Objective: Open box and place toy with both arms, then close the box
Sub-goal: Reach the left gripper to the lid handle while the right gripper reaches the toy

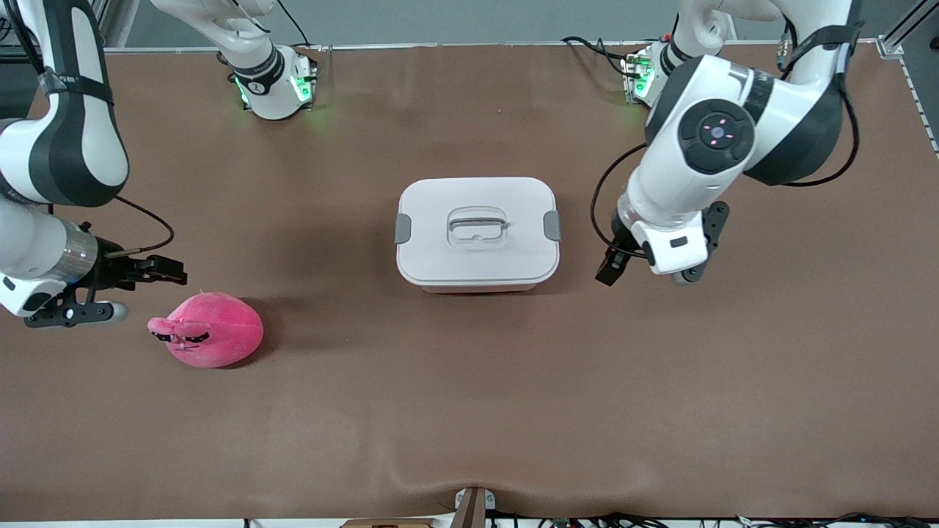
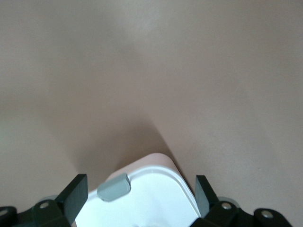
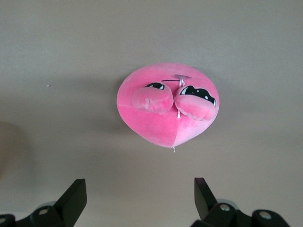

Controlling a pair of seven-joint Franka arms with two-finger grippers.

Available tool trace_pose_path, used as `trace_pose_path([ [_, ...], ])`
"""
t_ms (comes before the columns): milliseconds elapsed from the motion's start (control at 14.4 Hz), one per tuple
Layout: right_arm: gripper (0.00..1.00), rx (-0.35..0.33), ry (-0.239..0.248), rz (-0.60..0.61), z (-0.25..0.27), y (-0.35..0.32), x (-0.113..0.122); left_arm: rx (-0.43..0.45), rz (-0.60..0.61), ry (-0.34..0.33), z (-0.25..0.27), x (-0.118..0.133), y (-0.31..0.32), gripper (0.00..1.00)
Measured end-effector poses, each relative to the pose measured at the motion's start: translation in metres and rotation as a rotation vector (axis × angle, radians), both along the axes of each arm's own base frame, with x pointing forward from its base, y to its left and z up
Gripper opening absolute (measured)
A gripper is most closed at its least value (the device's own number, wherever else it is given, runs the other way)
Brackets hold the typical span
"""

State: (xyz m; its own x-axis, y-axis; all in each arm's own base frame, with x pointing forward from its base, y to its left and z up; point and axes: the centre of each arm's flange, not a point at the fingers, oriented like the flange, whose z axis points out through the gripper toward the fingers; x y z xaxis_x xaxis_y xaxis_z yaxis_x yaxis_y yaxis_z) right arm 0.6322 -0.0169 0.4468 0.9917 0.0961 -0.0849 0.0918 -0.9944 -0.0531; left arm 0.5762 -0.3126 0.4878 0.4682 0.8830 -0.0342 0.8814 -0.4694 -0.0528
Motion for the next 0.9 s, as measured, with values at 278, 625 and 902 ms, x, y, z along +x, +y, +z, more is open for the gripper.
trace_pose_path([
  [278, 1.00, -0.005, -0.038, 0.043, -0.013, 0.001, 0.010, 0.007, 0.096, 0.004, -0.013, -0.014, -0.036, 1.00],
  [625, 1.00, -0.007, -0.061, 0.127, -0.053, 0.000, 0.027, 0.006, 0.217, -0.007, -0.049, -0.031, -0.091, 1.00],
  [902, 1.00, -0.043, -0.084, 0.213, -0.073, 0.014, 0.036, 0.001, 0.270, -0.015, -0.060, -0.042, -0.115, 1.00],
])
